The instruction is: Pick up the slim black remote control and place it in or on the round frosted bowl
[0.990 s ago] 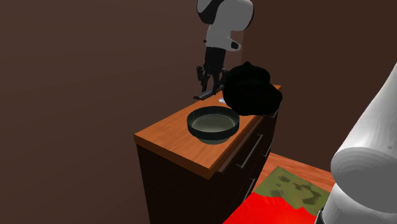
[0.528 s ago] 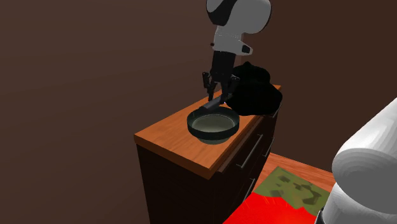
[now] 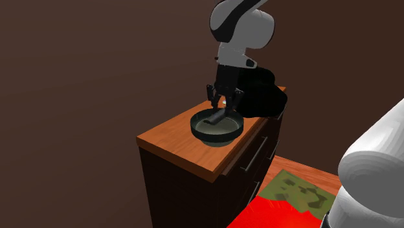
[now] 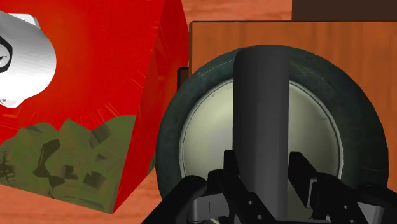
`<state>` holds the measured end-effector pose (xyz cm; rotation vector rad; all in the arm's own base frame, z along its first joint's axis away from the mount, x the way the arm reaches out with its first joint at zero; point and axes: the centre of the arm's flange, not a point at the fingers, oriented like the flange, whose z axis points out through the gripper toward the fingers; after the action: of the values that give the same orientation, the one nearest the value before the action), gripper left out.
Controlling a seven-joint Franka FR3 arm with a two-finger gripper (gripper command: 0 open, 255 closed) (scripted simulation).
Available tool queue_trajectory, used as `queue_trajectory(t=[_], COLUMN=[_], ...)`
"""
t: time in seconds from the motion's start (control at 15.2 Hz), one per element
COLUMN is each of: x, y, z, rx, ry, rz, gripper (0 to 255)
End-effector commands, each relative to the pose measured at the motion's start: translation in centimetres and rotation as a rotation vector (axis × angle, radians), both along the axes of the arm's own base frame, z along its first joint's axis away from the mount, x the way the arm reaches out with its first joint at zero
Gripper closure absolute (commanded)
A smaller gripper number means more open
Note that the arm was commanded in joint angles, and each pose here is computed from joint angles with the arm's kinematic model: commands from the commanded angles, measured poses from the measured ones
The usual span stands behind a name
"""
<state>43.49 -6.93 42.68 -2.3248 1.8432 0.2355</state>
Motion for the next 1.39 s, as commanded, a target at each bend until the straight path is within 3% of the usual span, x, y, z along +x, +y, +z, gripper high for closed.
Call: queue_trajectory(t=[0.0, 0.59, 0.66, 0.99, 1.25, 1.32], x=[0.0, 0.0, 0.0, 0.0, 0.1, 0.1], y=[-0.1, -0.1, -0.1, -0.1, -1.2, -1.2], z=[-1.1, -1.5, -1.5, -1.5, 3.3, 3.3], rx=[0.0, 0.0, 0.0, 0.0, 0.0, 0.0], ry=[-0.001, -0.001, -0.001, -0.001, -0.001, -0.001], rz=[0.0, 0.0, 0.0, 0.0, 0.0, 0.0], gripper=[255, 255, 0, 0, 0, 0])
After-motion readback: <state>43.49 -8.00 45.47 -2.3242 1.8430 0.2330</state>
